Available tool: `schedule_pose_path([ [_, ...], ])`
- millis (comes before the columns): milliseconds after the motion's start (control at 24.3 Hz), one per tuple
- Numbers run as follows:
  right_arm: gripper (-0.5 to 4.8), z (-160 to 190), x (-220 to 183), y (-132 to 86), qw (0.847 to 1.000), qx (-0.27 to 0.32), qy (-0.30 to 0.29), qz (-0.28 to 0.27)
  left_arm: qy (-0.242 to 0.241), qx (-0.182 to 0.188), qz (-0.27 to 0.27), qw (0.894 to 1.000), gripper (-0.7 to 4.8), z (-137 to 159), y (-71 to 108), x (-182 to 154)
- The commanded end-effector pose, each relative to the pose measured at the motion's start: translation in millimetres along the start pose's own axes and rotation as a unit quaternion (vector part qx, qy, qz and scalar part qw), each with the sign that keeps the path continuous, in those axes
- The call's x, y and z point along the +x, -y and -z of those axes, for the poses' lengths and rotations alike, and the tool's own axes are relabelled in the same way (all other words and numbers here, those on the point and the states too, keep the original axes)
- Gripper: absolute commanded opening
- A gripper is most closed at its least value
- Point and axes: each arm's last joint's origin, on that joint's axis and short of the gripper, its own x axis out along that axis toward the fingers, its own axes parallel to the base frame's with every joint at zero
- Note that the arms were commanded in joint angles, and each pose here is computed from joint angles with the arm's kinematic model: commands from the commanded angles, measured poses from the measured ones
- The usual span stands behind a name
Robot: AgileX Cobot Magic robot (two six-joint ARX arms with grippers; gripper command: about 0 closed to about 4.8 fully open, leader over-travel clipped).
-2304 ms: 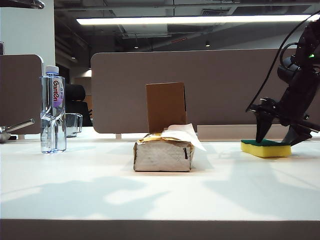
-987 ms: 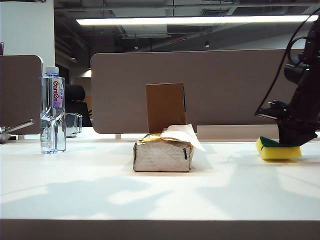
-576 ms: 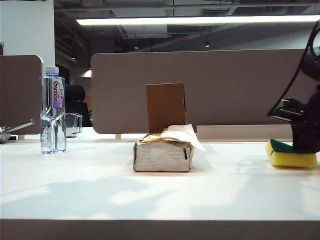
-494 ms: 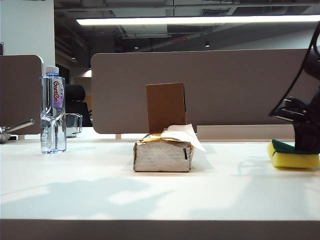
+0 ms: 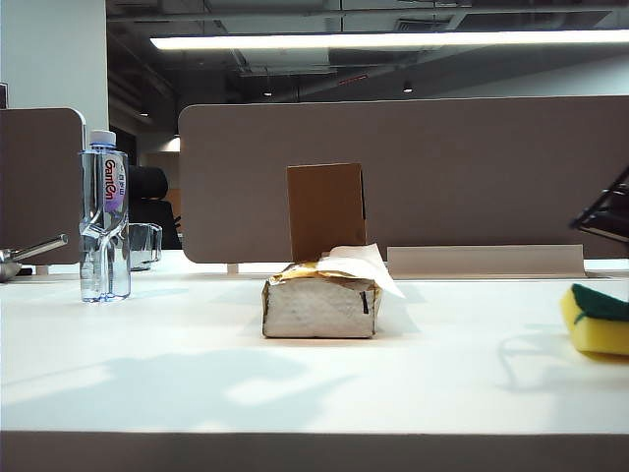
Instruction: Move the sponge from right to left to wipe the table, avoiding obstacles on the table, and finally reaching the bottle of mineral water.
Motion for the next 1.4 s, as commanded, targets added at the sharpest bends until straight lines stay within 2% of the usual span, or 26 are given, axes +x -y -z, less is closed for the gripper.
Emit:
schedule_pose_path([
  [41, -0.06, 41, -10, 5, 0.996, 0.035, -0.080, 0.028, 0.005, 0.007, 0.003, 1.000, 4.04, -3, 1.7, -1],
  [329, -0.06, 77, -51, 2, 0.996, 0.060, -0.053, 0.033, 0.005, 0.008, 0.003, 1.000, 4.04, -3, 1.8, -1],
  [494, -0.06, 84, -64, 1, 0.997, 0.072, -0.003, 0.034, 0.005, 0.008, 0.003, 1.000, 4.04, -3, 1.7, -1],
  [946, -0.06, 85, -46, 5, 0.996, 0.075, -0.026, 0.048, 0.009, 0.012, 0.004, 1.000, 4.04, -3, 4.2, -3],
  [1111, -0.06, 84, -32, -10, 0.998, 0.048, -0.038, 0.029, 0.009, 0.012, 0.004, 1.000, 4.04, -3, 4.2, -3],
  [1399, -0.06, 95, 4, -59, 0.998, 0.017, -0.063, -0.011, 0.009, 0.012, 0.004, 1.000, 4.04, -3, 4.2, -3],
])
